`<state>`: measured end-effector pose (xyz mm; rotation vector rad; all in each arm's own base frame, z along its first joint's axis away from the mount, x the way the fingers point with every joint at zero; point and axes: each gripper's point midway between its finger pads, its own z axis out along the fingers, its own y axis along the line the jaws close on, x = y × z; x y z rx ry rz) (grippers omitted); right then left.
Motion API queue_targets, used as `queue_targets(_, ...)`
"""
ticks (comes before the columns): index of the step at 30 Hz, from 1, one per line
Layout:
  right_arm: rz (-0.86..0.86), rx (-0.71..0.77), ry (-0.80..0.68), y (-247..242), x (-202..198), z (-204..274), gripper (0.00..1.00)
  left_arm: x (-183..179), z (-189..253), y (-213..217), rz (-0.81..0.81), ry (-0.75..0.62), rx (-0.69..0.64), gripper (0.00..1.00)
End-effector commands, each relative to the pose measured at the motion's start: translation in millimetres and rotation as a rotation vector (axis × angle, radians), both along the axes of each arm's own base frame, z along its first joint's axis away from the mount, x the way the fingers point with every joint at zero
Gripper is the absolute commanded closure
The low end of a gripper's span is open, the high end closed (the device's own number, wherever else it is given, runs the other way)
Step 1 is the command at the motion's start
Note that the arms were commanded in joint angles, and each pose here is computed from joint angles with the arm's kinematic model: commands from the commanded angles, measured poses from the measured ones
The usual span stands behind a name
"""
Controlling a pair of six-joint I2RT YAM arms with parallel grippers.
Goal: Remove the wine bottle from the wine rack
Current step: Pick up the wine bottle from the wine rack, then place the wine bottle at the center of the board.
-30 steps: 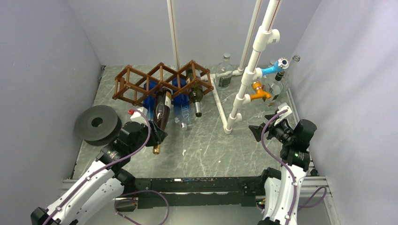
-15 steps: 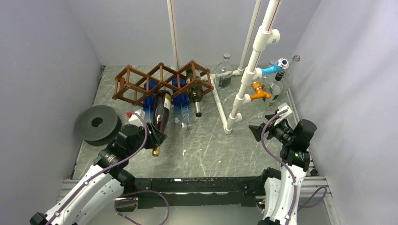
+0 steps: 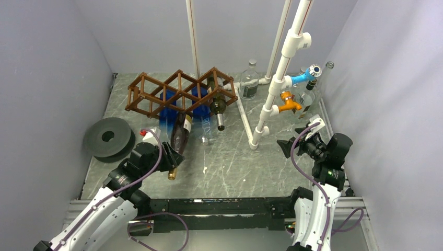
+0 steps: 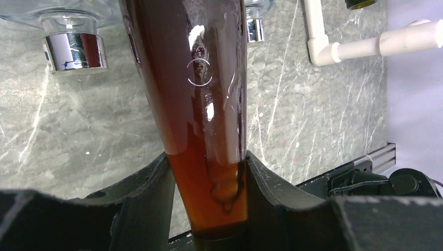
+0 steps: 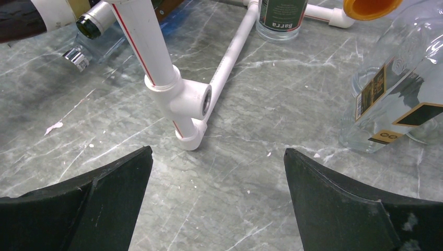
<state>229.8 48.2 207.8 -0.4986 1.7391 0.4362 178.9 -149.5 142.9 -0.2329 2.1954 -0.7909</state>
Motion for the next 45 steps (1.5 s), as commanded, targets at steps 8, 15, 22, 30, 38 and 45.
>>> queue_targets(8,-0.003,-0.037,-0.054,-2.2,3.2,17.0,0.0,21.2,140.6,-15.5,-0.011,-0.452,-0.281,1.0)
queue_targets(15,-0.001,-0.037,-0.054,-2.0,3.2,17.1,0.0,13.5,139.3,-15.0,-0.024,-0.415,-0.285,1.0)
queue_targets(22,0.0,-0.036,-0.054,-1.7,2.9,17.1,0.0,5.2,132.5,-19.1,-0.059,-0.358,-0.284,1.0)
queue_targets(30,0.004,-0.036,-0.056,-1.0,2.3,17.3,0.0,-4.6,131.4,-18.0,-0.077,-0.318,-0.283,1.0)
queue_targets(38,0.021,-0.032,-0.056,2.1,-0.2,17.2,0.0,-16.5,130.2,-18.4,-0.104,-0.264,-0.286,1.0)
queue_targets(45,0.057,-0.029,-0.06,7.8,-3.6,18.2,0.0,-27.9,130.5,-17.5,-0.131,-0.224,-0.277,1.0)
